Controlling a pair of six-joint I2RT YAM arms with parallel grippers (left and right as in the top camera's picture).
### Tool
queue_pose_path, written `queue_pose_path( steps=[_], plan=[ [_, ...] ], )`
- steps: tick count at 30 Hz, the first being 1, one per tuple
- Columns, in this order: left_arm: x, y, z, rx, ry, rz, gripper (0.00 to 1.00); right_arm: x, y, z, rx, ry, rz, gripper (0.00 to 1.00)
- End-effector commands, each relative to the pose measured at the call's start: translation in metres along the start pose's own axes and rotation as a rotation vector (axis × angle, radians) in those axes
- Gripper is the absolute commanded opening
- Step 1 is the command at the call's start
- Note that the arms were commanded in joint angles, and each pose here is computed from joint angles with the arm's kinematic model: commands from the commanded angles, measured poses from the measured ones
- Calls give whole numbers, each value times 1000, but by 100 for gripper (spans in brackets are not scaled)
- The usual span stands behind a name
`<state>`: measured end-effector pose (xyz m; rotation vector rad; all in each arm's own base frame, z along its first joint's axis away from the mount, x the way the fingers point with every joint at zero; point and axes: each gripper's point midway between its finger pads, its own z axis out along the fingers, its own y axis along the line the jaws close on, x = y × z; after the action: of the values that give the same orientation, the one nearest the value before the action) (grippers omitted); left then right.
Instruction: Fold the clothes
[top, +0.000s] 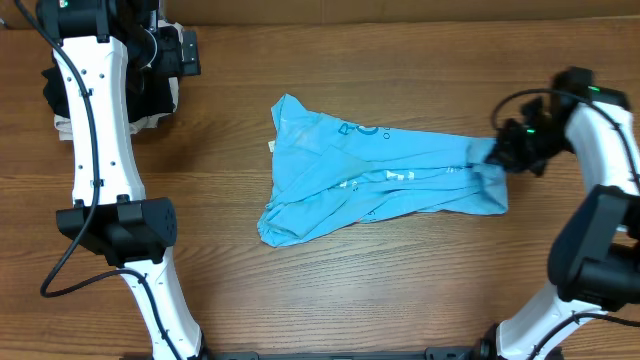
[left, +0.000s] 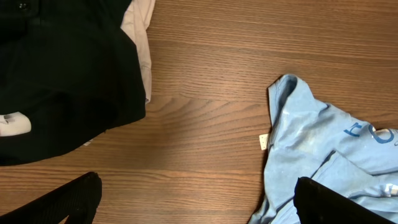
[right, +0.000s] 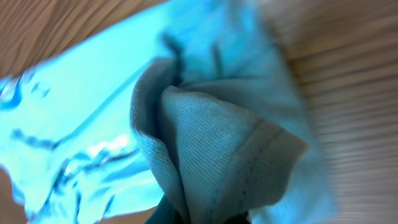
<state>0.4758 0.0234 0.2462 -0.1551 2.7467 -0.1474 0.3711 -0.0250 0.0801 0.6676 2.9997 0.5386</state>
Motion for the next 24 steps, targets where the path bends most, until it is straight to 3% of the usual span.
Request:
queue_pose_path(
  steps=[1, 9, 19, 20, 21, 22, 23, 24],
  plan=[
    [-1, -7, 0, 9, -4, 27, 100, 13, 53, -6, -39, -19, -101, 4],
    [3, -5, 21, 10, 45, 22, 100, 49, 124, 22, -26, 5, -227, 4],
    [3, -6, 28, 19, 55, 20, 100, 66, 188, 39, -87, -67, -308, 13],
    [4, -6, 28, 19, 59, 19, 100, 66, 191, 40, -84, -78, -307, 19],
    [5, -6, 28, 19, 62, 19, 100, 67, 194, 40, -84, -84, -315, 33],
    [6, -6, 28, 19, 67, 19, 100, 68, 195, 41, -86, -84, -320, 61],
    [7, -6, 29, 20, 74, 18, 100, 68, 195, 41, -86, -83, -320, 72],
    [9, -7, 30, 28, 84, 18, 100, 68, 195, 41, -85, -82, -320, 77]
  ],
)
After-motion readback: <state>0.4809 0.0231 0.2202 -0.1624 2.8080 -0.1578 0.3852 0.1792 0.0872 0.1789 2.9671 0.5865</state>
